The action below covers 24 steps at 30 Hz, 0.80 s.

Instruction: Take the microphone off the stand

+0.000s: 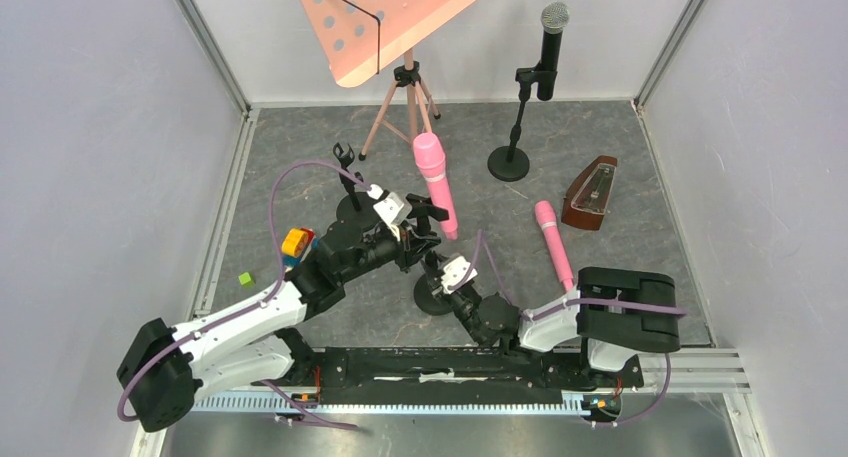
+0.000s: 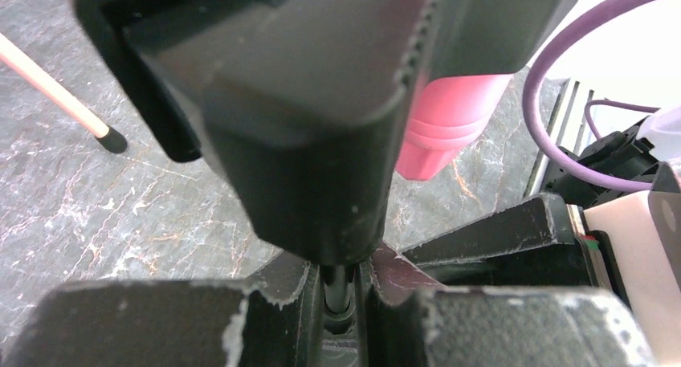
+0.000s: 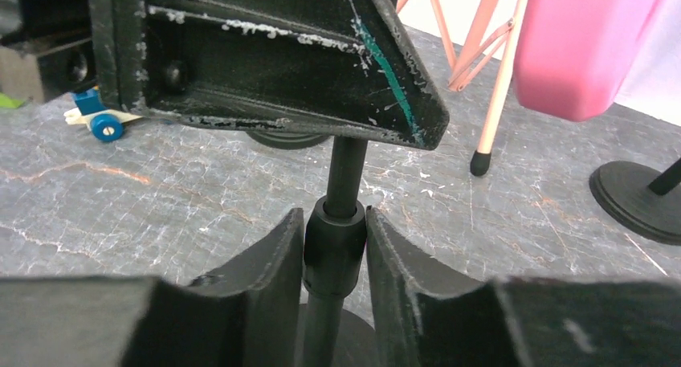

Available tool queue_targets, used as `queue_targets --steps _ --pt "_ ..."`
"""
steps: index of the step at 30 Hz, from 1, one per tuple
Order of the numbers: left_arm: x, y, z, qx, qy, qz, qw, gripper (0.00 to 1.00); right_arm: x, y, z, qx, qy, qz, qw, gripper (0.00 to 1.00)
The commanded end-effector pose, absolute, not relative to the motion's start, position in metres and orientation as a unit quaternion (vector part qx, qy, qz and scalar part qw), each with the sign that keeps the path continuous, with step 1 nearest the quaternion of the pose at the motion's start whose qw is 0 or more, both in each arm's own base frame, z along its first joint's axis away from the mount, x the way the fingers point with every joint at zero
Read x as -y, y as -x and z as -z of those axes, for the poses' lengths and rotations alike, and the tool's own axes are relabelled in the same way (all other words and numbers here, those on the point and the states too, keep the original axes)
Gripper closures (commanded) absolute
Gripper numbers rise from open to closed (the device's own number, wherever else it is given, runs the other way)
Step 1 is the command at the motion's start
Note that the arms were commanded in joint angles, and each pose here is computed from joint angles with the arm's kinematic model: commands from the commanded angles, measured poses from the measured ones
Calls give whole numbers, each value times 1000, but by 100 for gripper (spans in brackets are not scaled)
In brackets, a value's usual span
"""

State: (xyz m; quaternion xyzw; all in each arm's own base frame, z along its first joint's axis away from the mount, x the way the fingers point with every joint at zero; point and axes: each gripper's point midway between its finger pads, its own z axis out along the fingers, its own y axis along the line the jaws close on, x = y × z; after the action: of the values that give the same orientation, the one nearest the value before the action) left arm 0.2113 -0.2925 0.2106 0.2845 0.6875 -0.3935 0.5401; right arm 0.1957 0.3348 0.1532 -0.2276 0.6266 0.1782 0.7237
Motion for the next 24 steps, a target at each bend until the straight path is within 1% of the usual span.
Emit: queue_targets --steps 1,2,4,6,7,9,12,18,20,24 --pt "287 -209 -216 -697 -249 404 537 98 -345 -183 -164 -608 266 -228 713 43" --pt "287 -210 -216 -698 -249 402 538 98 -343 -180 -162 -605 277 -242 706 35" --pt "288 -208 -218 -693 -257 406 537 98 -343 -175 -160 -601 303 -285 683 27" --pt "292 -207 -219 -691 -266 409 533 98 -343 -170 -157 -597 331 -328 653 23" --pt "293 -206 -220 -693 -270 410 528 98 -345 -165 -157 -595 350 -348 633 23" --pt "296 -206 -220 -697 -275 409 520 98 -336 -169 -150 -616 361 -341 612 22" --pt "296 -206 -221 -696 -277 410 521 98 -318 -161 -151 -590 381 -360 614 23" --pt "300 -206 -225 -694 -280 416 517 98 -310 -145 -153 -560 406 -447 568 33" --pt "302 -205 -226 -694 -280 420 514 98 -311 -146 -162 -551 399 -472 561 36" --pt "303 -203 -225 -694 -282 425 508 98 -312 -154 -179 -532 376 -499 571 38"
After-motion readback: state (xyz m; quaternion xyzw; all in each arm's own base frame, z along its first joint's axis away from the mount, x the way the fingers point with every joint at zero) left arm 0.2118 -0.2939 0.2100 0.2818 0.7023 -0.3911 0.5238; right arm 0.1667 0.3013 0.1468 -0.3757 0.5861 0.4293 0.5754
